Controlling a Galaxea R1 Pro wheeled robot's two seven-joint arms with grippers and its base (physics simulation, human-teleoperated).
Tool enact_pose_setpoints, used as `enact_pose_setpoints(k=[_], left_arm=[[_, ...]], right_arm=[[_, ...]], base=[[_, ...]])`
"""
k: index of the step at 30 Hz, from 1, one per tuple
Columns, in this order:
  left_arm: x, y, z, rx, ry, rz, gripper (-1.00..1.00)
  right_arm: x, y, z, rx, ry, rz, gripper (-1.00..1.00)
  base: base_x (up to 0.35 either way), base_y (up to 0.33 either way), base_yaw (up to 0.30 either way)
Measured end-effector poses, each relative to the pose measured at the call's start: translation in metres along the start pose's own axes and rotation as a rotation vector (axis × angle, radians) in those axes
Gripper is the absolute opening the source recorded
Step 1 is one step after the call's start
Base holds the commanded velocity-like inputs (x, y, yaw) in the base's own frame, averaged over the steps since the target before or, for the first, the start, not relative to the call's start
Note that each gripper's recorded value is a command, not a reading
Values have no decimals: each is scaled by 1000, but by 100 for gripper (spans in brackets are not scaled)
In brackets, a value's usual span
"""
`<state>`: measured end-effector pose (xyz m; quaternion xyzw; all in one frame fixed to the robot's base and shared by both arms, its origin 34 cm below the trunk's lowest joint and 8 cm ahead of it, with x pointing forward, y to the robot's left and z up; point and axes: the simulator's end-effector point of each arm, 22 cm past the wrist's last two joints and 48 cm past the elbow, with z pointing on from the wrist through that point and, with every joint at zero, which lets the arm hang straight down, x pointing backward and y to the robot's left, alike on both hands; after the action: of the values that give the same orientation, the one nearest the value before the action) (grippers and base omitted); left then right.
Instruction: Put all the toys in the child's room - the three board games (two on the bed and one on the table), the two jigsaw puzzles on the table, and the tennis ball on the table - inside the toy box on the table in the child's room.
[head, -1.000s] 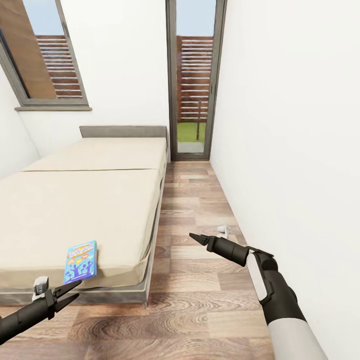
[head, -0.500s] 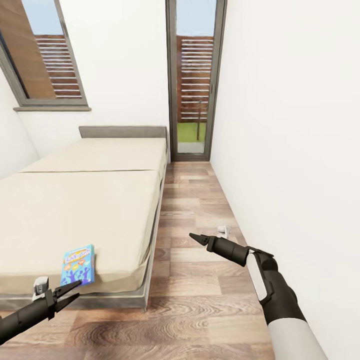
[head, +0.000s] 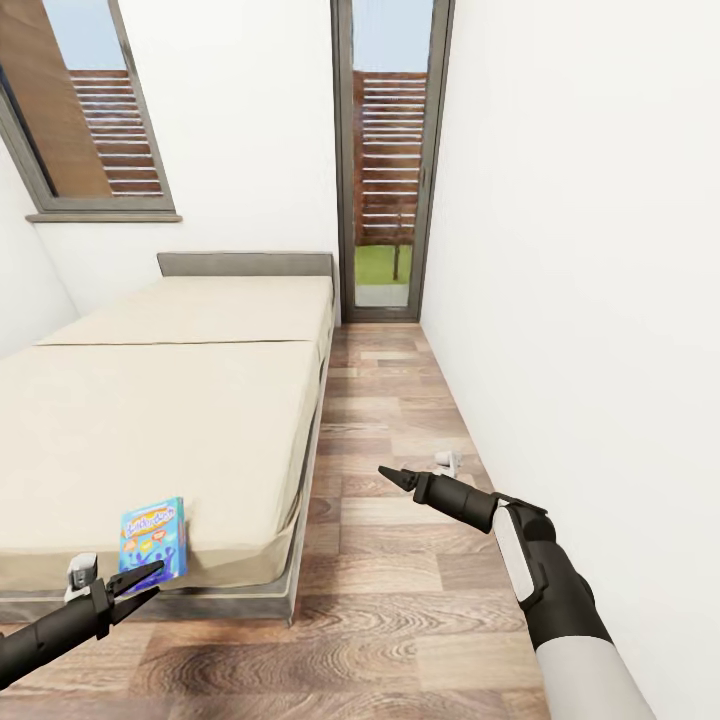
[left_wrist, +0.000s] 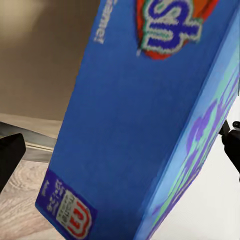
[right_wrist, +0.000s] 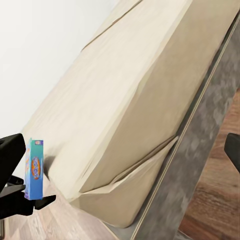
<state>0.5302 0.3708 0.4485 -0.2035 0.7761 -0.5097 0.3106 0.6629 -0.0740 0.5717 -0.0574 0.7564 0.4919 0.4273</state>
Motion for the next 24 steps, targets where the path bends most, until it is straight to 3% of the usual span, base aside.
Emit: enact_pose_setpoints(k=[6, 7, 14, 24], left_arm=[[0, 0, 0, 0, -1, 0, 100], [0, 0, 0, 0, -1, 0, -100], [-3, -1, -1, 5, -10, 15, -100], [-5, -5, -1, 21, -18, 0, -100]], right_arm=[[0, 0, 0, 1, 1, 0, 100], [0, 0, 0, 1, 0, 0, 100], [0, -1, 0, 2, 2, -1, 100], [0, -1, 0, 2, 1, -1, 100]], base=[[20, 0, 0], [3, 0, 0], [0, 0, 0], [0, 0, 0]])
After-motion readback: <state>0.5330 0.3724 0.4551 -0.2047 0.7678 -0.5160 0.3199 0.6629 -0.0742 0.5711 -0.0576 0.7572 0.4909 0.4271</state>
